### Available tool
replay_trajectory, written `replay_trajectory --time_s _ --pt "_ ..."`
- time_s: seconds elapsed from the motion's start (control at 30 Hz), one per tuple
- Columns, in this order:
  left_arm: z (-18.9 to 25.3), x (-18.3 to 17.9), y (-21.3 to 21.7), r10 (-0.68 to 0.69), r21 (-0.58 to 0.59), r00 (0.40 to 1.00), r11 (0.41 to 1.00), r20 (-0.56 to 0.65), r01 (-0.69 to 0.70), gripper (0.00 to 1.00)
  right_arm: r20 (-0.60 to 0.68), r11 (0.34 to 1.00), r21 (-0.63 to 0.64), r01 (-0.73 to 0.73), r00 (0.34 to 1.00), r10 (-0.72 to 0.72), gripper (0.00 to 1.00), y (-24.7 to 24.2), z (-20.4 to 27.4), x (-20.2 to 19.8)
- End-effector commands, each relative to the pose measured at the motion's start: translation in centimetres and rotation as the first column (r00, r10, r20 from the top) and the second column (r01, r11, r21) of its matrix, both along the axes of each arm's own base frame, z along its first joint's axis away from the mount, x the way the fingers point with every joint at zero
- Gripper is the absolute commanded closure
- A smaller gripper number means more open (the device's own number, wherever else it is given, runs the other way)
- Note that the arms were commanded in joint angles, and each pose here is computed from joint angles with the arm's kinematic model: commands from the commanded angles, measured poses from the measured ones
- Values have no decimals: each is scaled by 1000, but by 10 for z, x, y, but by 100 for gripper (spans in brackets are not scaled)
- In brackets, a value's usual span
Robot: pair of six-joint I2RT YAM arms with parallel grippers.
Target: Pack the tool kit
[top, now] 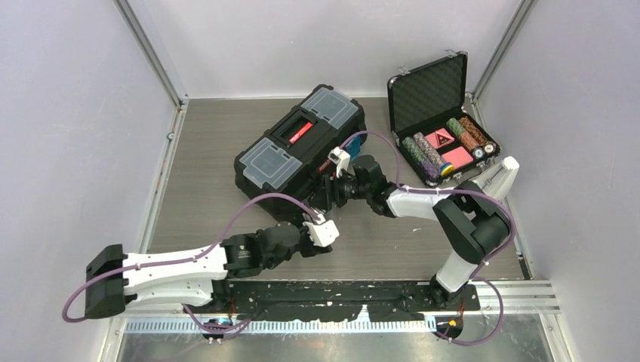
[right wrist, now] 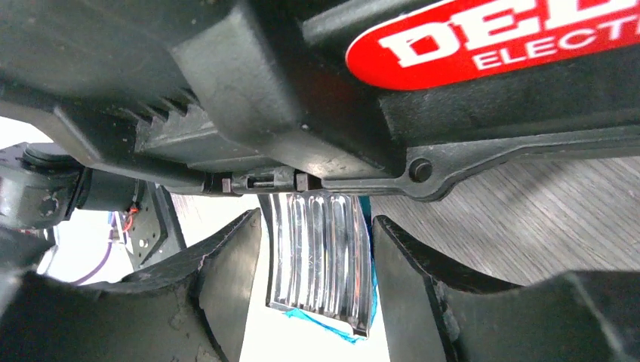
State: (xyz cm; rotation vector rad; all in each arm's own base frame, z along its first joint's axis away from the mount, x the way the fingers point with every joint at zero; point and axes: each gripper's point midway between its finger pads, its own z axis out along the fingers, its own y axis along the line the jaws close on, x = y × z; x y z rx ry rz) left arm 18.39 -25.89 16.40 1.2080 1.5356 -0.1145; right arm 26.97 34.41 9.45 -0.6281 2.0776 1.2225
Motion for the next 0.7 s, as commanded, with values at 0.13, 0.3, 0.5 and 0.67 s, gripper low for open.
replay_trajectory --time_s 0.13,0.3,0.5,0.67 --pt "1 5 -31 15 -93 994 996 105 -6 14 -71 999 23 29 997 -27 40 9 35 5" --pt "-16 7 -37 8 -77 994 997 110 0 19 -121 1000 18 23 992 -21 41 11 34 2" --pt "-29 13 -39 29 -49 989 999 144 -22 28 -151 1000 15 14 988 -12 41 13 36 0" --pt "-37 15 -44 26 -30 987 999 157 -22 36 -182 1000 11 10 983 -7 41 15 37 -1"
